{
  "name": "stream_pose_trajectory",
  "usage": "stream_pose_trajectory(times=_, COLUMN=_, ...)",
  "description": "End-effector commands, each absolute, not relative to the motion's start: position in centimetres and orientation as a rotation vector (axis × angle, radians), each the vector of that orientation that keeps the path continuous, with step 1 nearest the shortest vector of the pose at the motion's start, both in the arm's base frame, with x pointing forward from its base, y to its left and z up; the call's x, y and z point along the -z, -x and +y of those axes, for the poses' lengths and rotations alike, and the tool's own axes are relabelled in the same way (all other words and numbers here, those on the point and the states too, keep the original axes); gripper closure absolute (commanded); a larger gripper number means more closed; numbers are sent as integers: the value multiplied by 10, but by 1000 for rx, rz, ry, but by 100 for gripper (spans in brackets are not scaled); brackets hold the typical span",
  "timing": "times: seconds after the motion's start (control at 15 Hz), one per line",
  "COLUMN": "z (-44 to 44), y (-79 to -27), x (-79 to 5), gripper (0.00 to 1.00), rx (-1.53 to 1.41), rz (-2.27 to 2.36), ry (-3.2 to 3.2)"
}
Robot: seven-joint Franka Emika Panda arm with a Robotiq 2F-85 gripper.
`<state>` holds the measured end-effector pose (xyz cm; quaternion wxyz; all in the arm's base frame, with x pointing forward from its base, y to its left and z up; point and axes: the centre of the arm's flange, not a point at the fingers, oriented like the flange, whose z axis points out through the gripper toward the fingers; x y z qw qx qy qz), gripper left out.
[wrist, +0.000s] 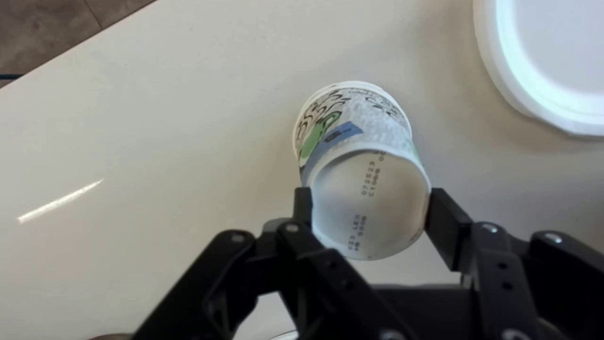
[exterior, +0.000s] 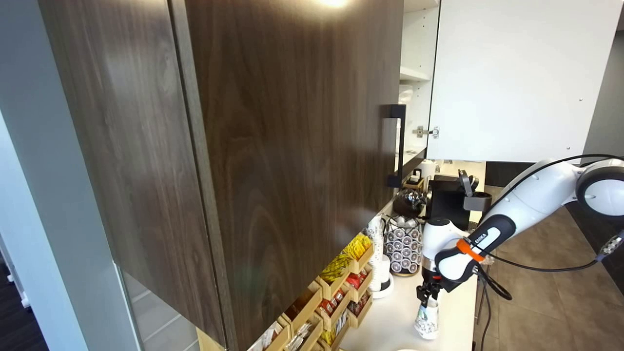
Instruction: Remove the cup from the stack and put it on the plate
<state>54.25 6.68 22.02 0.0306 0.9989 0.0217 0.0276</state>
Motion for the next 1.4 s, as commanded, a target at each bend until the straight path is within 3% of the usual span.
stream_pose_trajectory(times=0.0, z=65, y=-545, x=-220, gripper=55, rx=-49, rz=76, ry=-3079)
stream_pose_trajectory(times=1.33, z=66, y=-546, x=-217, gripper=50, rx=-44, rz=82, ry=-3082)
